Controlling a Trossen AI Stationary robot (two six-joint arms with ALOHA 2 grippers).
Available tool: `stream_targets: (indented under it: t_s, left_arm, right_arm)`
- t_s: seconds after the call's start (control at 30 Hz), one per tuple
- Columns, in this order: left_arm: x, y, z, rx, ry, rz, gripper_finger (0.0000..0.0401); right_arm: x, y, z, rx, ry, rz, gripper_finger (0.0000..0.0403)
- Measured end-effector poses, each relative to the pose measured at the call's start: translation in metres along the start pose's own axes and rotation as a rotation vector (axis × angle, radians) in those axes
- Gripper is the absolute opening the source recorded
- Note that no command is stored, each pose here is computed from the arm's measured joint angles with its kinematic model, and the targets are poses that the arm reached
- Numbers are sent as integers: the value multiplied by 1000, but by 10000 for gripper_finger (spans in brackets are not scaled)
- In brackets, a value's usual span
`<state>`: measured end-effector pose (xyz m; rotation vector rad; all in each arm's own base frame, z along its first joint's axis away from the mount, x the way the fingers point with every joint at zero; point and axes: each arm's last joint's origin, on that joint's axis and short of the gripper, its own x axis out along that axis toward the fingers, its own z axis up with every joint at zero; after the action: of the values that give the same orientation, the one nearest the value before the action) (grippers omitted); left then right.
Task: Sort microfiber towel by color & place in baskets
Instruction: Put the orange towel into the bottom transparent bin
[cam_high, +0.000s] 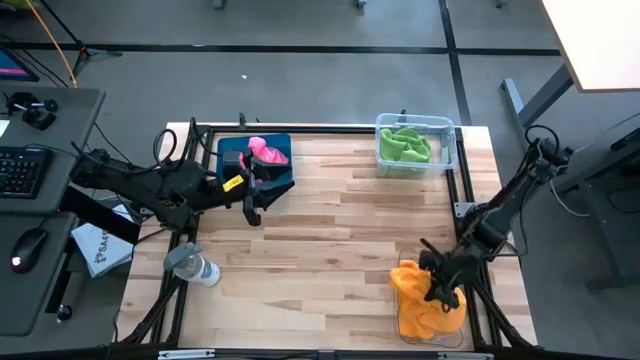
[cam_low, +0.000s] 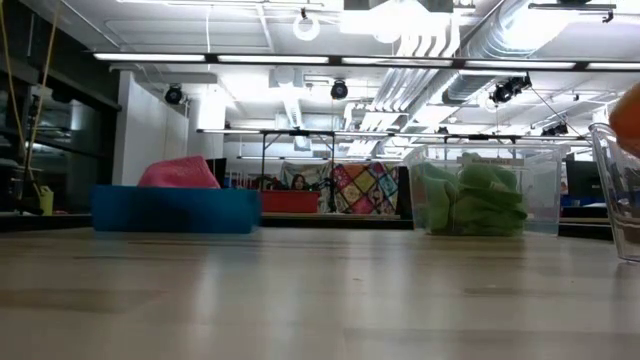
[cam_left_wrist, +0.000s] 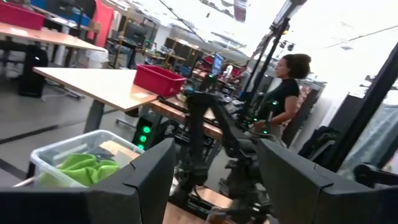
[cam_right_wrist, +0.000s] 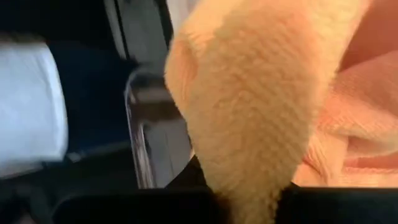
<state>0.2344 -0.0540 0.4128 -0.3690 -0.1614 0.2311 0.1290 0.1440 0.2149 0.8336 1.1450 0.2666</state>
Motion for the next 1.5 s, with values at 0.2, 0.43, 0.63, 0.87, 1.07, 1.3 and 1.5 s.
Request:
stream_targets:
  t_s: [0.2,0.43,0.63,0.87,1.07,1.3,1.5]
  left_arm:
    - [0,1,0,14,-9,28,216]
    - [0,1,0,16,-9,31,216]
    - [0,1,0,40,-9,31,216]
    - [0,1,0,43,-7,32,216]
    - [0,2,0,45,-11,52,216]
    - [0,2,0,45,-11,54,216]
    - [-1,2,0,66,-11,54,216]
  right_arm:
    - [12,10,8,-261,151,-242,0]
    - [38,9,10,-411,235,-368,0]
    - [43,3,5,-422,246,-470,0]
    - [53,-3,9,-452,178,-564,0]
    - [78,-14,13,-391,169,-635,0]
    - [91,-17,14,-366,146,-656,0]
    - [78,-7,15,-346,195,-673,11]
